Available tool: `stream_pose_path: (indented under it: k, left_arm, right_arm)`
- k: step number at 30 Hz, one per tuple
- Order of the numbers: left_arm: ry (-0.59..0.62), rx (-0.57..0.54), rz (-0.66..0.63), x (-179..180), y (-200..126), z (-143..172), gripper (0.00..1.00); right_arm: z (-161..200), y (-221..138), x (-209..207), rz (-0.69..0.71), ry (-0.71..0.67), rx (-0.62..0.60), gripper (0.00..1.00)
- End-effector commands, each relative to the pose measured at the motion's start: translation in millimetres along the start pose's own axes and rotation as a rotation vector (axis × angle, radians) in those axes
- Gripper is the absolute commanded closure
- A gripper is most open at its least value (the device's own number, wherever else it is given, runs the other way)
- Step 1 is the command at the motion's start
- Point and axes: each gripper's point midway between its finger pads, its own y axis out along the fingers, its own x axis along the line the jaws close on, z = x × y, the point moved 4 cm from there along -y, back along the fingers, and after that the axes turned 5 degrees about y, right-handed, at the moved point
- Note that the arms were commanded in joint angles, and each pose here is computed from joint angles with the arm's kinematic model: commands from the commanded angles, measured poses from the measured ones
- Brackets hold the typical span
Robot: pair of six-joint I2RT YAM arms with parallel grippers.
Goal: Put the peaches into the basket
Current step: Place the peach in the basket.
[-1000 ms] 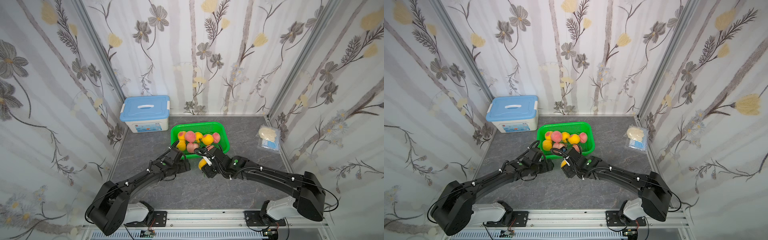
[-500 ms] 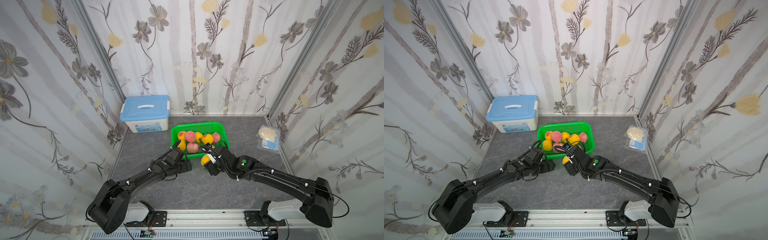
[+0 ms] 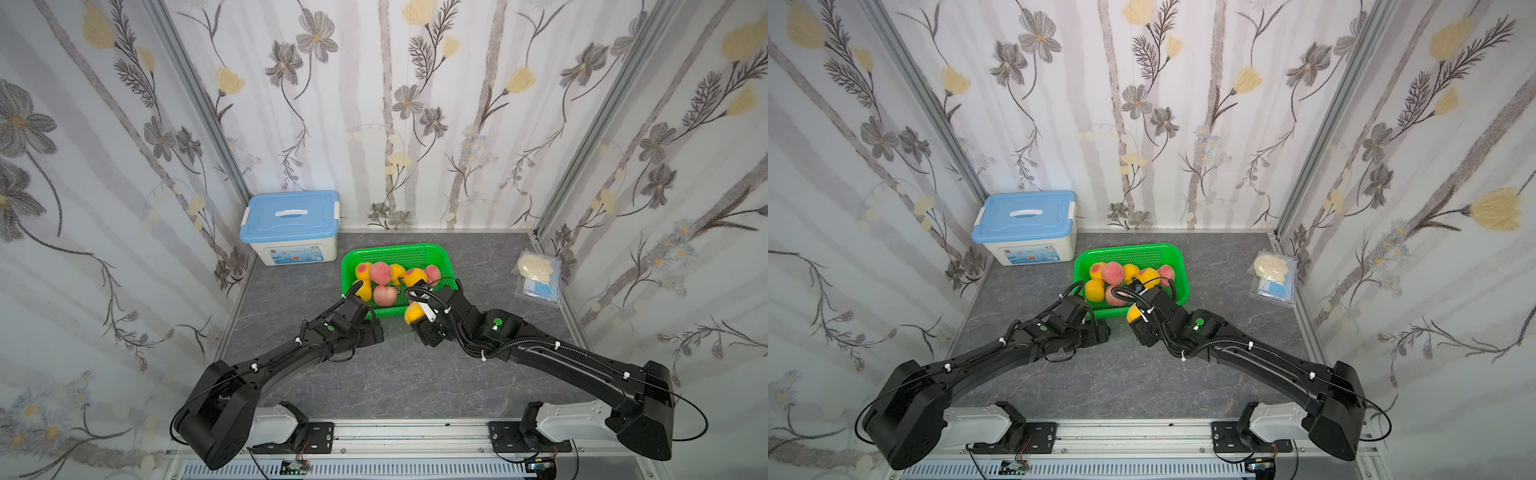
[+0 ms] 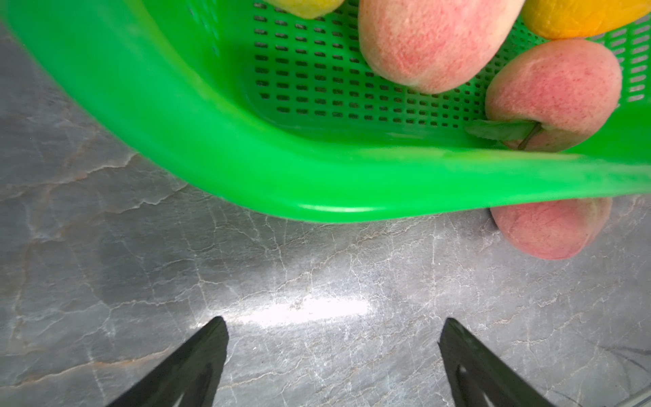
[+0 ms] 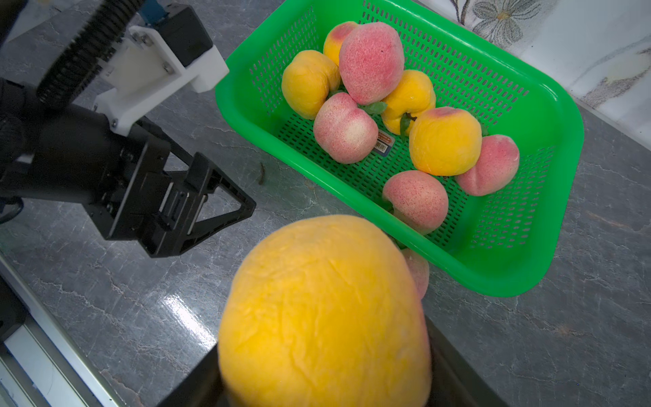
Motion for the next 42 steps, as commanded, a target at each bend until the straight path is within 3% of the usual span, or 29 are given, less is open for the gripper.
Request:
stream_pose_path:
  k: [1, 13, 23, 42]
  left_arm:
    - [-0.016, -0.018, -0.011, 1, -3, -2, 0.04]
    - [-0.012, -0.012, -0.003, -3, 0, -2, 0.04]
    - [-0.015, -0.021, -0.008, -1, -2, -2, 0.04]
    - [-0.014, -0.039, 0.004, 2, -5, 1, 0.04]
  right_arm:
    - [-6, -6, -5, 0.022, 0.003, -0.021, 0.39]
    - [-30, -4, -33, 0.063, 0.075, -0.046, 0.40]
    - [-44, 35, -66, 0.101, 0.133, 0.020, 0.39]
    - [-30, 98, -108, 0.152, 0.224, 0.120, 0.39]
